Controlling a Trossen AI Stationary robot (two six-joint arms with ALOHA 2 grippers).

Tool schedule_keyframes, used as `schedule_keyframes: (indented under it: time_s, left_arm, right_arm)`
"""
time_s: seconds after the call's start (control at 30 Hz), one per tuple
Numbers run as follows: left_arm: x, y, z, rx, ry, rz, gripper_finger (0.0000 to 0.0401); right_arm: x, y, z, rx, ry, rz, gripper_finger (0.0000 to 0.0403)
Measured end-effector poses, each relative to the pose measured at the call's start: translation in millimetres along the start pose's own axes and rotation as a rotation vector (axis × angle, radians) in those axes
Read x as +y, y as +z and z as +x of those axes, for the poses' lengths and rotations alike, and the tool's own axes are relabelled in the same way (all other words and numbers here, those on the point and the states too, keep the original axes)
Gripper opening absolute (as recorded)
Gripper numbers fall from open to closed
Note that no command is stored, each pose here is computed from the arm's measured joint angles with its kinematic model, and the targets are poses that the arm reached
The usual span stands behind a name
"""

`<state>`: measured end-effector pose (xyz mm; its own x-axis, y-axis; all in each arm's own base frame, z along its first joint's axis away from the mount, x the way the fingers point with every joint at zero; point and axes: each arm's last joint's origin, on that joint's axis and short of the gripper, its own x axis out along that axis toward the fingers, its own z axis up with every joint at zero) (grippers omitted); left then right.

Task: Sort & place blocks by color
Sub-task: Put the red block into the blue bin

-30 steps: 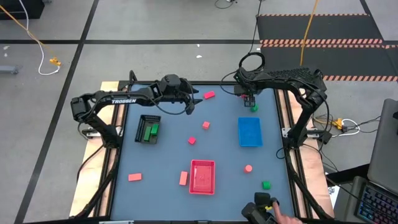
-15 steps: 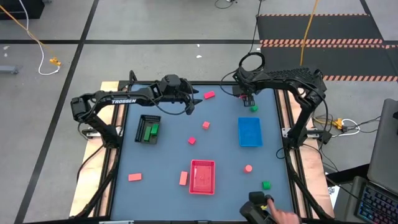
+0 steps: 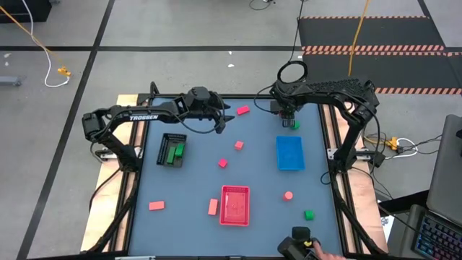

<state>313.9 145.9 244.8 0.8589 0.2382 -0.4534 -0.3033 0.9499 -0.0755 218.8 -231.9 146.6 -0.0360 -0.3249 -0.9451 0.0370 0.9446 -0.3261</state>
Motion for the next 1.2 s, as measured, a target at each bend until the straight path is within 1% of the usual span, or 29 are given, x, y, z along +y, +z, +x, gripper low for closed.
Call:
schedule_keyframes:
  time_s: [0.2, 0.3, 0.43, 0.53, 0.63, 0.73, 0.8, 0.97, 1.07, 1.2]
  left_arm:
    - [0.0, -0.2, 0.0, 0.002, 0.0, -0.002, 0.0255]
    - [0.0, -0.2, 0.0, 0.002, 0.0, -0.002, 0.0255]
    - [0.0, -0.2, 0.0, 0.002, 0.0, -0.005, 0.0255]
    - [0.0, -0.2, 0.0, 0.002, 0.0, -0.005, 0.0255]
    - [0.0, -0.1, 0.0, 0.002, 0.0, -0.005, 0.0255]
    - [0.0, -0.2, 0.0, 0.002, 0.0, -0.005, 0.0255]
    - [0.0, -0.2, 0.0, 0.002, 0.0, -0.005, 0.0255]
    - [0.0, 0.0, 0.0, 0.001, 0.0, -0.032, 0.0255]
    - [-1.5, -0.1, 0.2, 0.002, -0.003, -0.045, 0.0255]
    - [-5.0, -0.1, 0.7, 0.003, -0.012, -0.036, 0.0255]
  right_arm:
    - [8.1, -2.7, -14.5, 0.023, 0.023, 0.056, 0.0122]
    - [11.5, -5.3, -34.4, 0.002, 0.007, 0.103, 0.0122]
    - [19.7, -10.7, -72.6, -0.07, -0.028, 0.175, 0.0122]
    - [34.1, -17.3, -102.1, -0.111, -0.024, 0.2, 0.0122]
    - [54.2, -23.6, -125.2, -0.128, 0.022, 0.226, 0.0122]
    - [76.4, -26.7, -139.5, -0.116, 0.1, 0.235, 0.0122]
    - [90.5, -24.0, -144.6, -0.113, 0.158, 0.245, 0.0122]
    - [119.9, -17.8, -139.4, -0.033, 0.215, 0.209, 0.0122]
    - [130.0, -15.7, -130.3, 0.005, 0.257, 0.209, 0.0122]
    - [138.0, -20.7, -118.9, 0.062, 0.264, 0.228, 0.0122]
